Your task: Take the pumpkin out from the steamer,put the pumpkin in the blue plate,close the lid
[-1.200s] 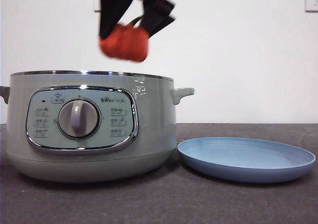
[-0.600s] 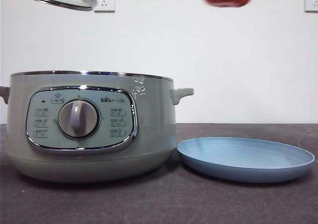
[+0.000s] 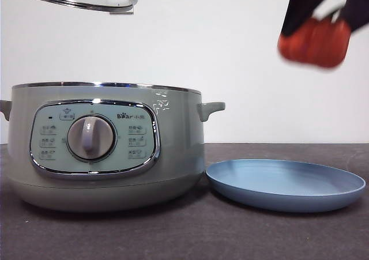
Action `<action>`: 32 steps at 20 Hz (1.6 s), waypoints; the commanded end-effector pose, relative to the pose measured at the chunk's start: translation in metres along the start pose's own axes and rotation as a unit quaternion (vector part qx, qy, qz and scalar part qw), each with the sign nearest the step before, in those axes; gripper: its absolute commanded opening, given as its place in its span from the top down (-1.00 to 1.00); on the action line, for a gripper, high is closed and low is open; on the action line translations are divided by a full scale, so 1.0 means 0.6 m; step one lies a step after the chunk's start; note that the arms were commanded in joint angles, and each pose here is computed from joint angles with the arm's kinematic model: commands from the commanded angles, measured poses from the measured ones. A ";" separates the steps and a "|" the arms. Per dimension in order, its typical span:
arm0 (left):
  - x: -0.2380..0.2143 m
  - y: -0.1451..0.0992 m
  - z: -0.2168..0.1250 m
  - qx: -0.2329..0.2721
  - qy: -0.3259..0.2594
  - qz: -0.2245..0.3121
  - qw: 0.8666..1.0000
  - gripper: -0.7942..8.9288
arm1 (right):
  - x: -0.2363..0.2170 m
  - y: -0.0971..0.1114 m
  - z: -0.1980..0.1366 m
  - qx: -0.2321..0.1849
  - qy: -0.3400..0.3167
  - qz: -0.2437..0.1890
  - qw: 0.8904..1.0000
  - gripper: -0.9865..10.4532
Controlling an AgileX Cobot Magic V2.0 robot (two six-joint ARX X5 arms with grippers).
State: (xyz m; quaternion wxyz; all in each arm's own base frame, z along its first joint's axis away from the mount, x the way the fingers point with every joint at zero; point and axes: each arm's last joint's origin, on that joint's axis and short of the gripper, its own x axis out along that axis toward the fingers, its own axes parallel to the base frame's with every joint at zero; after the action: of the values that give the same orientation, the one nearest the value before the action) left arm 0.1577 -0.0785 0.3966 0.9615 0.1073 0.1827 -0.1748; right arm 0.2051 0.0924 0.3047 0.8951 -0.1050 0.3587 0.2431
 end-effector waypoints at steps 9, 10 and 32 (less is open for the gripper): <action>-0.014 0.003 0.017 -0.013 -0.043 -0.007 0.999 0.85 | 0.187 -0.003 -0.036 0.030 0.116 0.026 0.992 0.86; -0.014 0.003 0.017 -0.013 -0.043 -0.007 0.999 0.85 | 0.199 -0.003 -0.042 0.032 0.130 0.027 0.991 0.86; 0.015 -0.003 0.015 -0.010 -0.019 -0.024 0.999 0.85 | 0.175 -0.003 -0.031 0.062 0.111 0.018 0.992 -0.16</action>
State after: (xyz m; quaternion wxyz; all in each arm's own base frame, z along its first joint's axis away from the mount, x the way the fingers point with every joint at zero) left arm 0.1700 -0.0864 0.3884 0.9532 0.1026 0.2077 -0.1945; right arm 0.2617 0.1218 0.2161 0.8470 -0.0757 0.4756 0.2251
